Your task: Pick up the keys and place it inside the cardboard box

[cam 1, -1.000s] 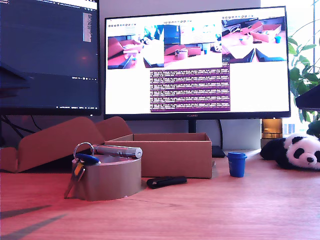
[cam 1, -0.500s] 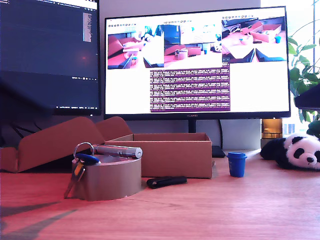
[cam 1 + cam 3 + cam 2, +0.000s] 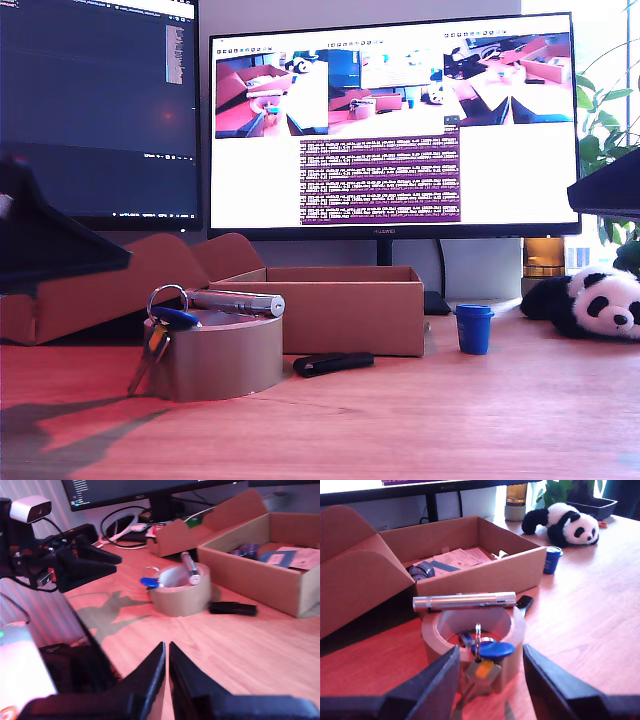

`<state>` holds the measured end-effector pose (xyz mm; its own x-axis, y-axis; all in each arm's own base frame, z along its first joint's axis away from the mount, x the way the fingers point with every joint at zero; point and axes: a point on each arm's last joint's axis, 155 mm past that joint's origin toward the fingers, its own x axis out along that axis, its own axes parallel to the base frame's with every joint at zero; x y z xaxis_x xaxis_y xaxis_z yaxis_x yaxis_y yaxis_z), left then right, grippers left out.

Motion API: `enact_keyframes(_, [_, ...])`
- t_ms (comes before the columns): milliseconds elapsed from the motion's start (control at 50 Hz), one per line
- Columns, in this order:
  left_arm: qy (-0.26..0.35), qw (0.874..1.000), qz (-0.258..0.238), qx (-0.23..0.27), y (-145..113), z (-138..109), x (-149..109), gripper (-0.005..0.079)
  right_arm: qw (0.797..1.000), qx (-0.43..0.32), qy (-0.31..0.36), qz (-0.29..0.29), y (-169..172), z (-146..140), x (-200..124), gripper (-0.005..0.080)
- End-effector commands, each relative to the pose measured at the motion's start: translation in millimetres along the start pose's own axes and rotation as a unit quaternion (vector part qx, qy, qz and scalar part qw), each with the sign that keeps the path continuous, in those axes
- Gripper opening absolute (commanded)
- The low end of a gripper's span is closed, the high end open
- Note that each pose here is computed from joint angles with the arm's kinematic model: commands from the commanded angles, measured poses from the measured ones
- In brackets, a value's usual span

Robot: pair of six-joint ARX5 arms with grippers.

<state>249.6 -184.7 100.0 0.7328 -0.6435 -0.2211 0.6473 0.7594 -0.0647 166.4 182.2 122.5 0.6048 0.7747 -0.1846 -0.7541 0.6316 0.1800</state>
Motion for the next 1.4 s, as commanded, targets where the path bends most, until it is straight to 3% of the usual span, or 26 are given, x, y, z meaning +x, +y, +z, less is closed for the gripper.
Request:
enact_keyframes(0, [0.004, 1.0, -0.002, 0.002, -1.0, -6.2, 0.4, 0.0359, 1.0, 0.0, 0.001, 0.0, -0.2, -1.5, 0.6, -0.0013])
enact_keyframes(800, [0.023, 1.0, -0.001, -0.002, 8.6, -10.5, 49.3, 0.035, 1.0, 0.001, 0.0, -0.011, -4.2, -1.3, 0.6, -0.0013])
enact_keyframes(960, [0.037, 0.999, -0.001, -0.004, 10.1, -18.1, 56.0, 0.0285, 1.0, 0.001, 0.0, -0.013, -4.8, -1.2, 0.5, -0.0013])
enact_keyframes(1140, [0.047, 0.999, -0.001, -0.007, 11.3, -24.0, 61.8, 0.0272, 1.0, 0.001, 0.0, -0.013, -4.8, -1.2, 0.5, -0.0013])
enact_keyframes(1380, [0.046, 0.999, -0.001, -0.002, 11.3, -23.3, 62.5, 0.0086, 1.0, 0.001, -0.001, -0.017, -6.5, -1.0, 0.5, -0.0013])
